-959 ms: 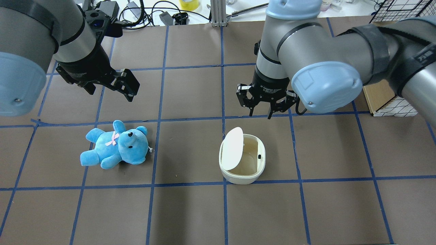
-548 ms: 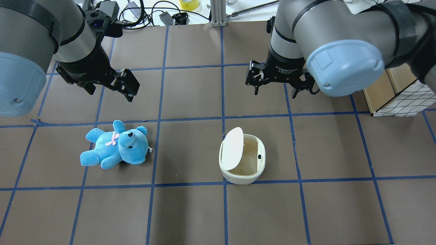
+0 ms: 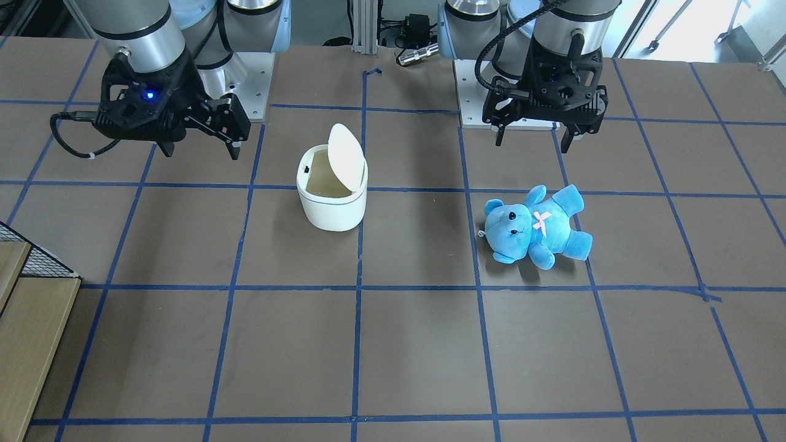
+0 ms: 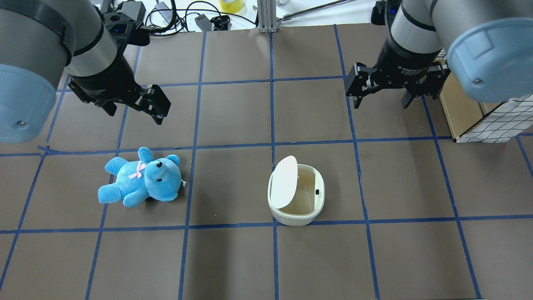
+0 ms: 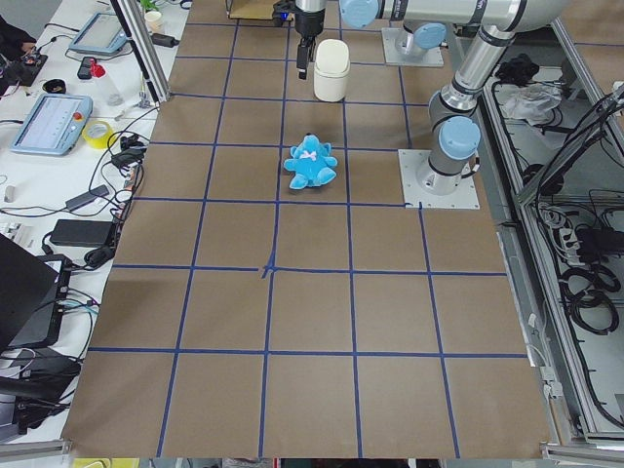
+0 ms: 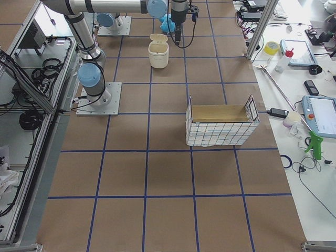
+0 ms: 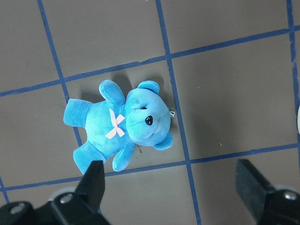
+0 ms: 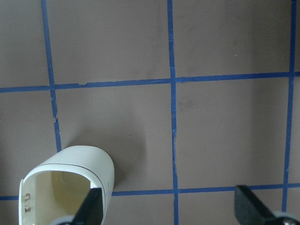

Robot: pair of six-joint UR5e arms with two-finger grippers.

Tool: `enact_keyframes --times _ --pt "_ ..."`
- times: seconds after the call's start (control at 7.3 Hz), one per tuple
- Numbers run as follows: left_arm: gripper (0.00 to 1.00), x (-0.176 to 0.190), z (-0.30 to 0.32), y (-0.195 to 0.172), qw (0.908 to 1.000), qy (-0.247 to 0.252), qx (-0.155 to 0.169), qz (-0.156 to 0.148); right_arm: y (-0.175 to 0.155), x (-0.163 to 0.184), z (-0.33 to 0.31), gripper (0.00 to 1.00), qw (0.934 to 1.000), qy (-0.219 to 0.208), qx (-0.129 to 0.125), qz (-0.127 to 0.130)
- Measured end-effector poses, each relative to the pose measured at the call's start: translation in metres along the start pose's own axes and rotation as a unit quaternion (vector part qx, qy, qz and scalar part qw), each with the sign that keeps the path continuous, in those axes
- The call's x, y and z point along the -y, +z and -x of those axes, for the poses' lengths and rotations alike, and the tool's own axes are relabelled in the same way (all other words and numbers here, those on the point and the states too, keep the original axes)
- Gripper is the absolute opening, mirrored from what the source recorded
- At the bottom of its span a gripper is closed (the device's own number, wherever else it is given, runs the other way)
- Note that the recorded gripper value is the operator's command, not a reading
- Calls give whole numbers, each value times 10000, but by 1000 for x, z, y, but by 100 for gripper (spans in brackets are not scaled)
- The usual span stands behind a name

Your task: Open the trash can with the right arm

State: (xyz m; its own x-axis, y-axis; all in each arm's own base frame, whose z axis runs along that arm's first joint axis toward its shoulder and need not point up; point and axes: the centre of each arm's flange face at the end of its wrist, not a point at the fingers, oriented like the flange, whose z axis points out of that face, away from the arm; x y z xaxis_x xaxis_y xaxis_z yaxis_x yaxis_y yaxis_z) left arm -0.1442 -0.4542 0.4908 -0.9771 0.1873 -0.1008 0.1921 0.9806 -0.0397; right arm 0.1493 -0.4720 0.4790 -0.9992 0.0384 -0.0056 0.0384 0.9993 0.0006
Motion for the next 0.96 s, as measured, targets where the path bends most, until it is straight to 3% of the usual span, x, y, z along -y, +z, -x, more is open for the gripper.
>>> enact_keyframes --times 0.96 --pt "100 0 0 0 10000 0 0 0 -22 -33 -10 100 9997 56 -81 230"
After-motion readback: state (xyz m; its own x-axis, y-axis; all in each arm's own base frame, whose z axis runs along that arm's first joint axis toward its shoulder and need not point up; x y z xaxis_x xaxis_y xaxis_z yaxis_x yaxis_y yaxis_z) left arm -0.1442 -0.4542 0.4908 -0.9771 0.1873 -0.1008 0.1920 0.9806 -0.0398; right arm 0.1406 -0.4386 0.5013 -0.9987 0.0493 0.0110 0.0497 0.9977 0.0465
